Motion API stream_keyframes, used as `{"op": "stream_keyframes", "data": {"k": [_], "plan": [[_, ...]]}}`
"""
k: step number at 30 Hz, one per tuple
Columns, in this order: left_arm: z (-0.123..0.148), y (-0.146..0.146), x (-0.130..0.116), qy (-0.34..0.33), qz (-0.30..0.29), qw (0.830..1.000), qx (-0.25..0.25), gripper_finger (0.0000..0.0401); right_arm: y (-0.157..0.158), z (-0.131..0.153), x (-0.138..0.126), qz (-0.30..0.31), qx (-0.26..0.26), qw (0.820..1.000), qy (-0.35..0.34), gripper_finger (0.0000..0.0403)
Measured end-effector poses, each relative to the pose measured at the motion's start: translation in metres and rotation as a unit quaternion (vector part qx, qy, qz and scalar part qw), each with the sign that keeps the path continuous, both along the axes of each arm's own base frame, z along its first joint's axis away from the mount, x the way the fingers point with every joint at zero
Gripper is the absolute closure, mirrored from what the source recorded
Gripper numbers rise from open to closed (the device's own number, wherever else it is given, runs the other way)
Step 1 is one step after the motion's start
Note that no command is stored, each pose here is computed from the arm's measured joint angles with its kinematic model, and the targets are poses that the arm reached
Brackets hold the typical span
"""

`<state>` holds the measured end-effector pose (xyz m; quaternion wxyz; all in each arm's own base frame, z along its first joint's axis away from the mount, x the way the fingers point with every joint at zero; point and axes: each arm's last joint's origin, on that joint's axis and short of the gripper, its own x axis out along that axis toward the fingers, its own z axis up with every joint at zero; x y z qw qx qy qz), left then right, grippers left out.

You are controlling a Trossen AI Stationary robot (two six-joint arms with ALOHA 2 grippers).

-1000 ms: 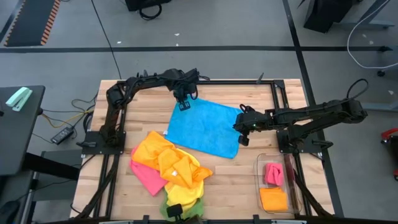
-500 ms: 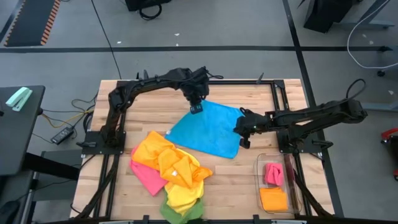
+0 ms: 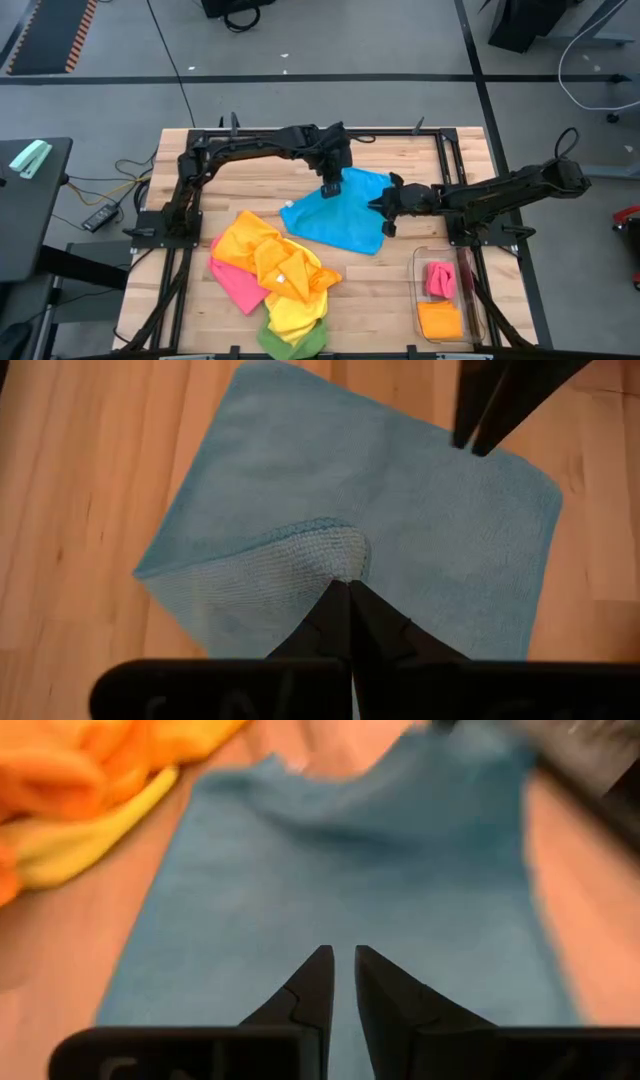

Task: Fold microfiber towels
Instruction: Fold the blue towel

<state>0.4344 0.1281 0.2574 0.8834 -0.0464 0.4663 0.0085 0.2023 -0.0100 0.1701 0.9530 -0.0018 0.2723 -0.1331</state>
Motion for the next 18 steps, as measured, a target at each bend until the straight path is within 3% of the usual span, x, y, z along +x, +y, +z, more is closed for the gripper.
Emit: {"op": "stream_keyframes", "data": {"k": [10,18], "plan": [[-0.002,-0.002,0.005,-0.014,0.005,1.000,0.000,0.0400,-0.021,0.000,0.012,-0.035,-0.039,0.998,-0.038,0.0274],[-0.011,0.001,0.010,-0.013,0.004,1.000,0.001,0.0400,-0.040,-0.014,0.042,-0.043,-0.058,0.997,-0.007,0.0263]]}}
